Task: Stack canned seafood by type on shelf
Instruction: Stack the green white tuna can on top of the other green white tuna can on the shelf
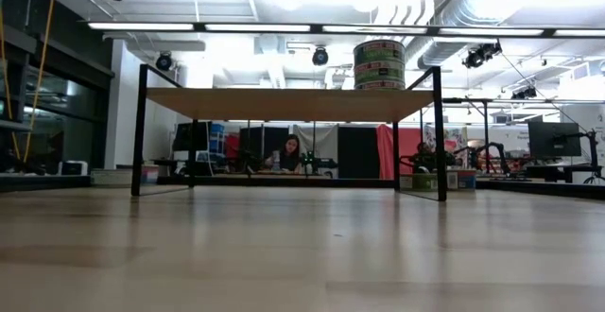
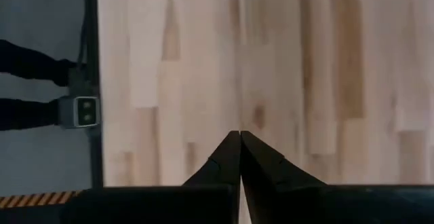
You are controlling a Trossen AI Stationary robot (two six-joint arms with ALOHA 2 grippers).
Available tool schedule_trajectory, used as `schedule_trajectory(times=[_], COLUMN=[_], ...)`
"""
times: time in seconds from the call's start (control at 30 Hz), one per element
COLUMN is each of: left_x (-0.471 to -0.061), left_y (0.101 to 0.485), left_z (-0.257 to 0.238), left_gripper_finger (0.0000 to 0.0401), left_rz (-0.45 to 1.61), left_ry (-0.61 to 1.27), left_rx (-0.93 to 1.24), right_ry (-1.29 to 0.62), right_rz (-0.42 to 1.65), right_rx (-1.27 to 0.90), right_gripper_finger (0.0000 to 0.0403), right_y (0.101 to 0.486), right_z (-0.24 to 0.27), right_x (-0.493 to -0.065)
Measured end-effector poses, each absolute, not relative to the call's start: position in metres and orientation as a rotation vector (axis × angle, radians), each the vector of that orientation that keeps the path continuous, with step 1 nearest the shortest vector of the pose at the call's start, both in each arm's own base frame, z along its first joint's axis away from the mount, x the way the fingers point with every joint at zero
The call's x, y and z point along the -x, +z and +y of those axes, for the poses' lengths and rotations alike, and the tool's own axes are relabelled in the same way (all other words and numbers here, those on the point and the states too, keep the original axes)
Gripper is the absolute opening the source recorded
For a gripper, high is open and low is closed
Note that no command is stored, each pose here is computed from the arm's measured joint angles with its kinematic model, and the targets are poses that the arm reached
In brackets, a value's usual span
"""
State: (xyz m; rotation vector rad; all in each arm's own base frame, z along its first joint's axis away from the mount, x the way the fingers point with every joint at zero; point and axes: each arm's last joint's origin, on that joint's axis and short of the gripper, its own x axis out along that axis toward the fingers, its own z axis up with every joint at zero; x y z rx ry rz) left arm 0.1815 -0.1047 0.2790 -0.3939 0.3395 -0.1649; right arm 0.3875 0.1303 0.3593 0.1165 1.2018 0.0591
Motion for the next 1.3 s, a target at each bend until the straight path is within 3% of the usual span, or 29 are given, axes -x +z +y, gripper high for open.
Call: schedule_trajectory(times=[0.33, 0.53, 0.87, 1.07, 1.17, 1.3], left_x=[-0.188, -0.197, -0.226, -0.235, -0.231, -0.221], left_y=[0.271, 0.259, 0.235, 0.218, 0.228, 0.279], left_z=[-0.107, -0.114, -0.131, -0.139, -0.139, -0.115], left_gripper_finger=[0.0000, 0.0000, 0.0000, 0.0000, 0.0000, 0.0000], left_rz=[0.384, 0.446, 0.436, 0.523, 0.531, 0.311], left_ry=[-0.183, -0.167, -0.144, -0.161, -0.233, -0.270], left_rx=[0.344, 0.423, 0.513, 0.648, 0.741, 0.780], right_ry=[0.033, 0.004, -0.147, -0.165, -0.179, -0.186], right_rz=[1.506, 1.547, 1.410, 1.213, 1.143, 1.092], right_rx=[-0.287, -0.420, -0.718, -0.794, -0.778, -0.704], right_gripper_finger=[0.0000, 0.0000, 0.0000, 0.0000, 0.0000, 0.0000], right_y=[0.276, 0.255, 0.235, 0.230, 0.228, 0.226], right_z=[0.181, 0.183, 0.159, 0.146, 0.139, 0.131], right_x=[-0.351, -0.306, -0.207, -0.180, -0.176, -0.179])
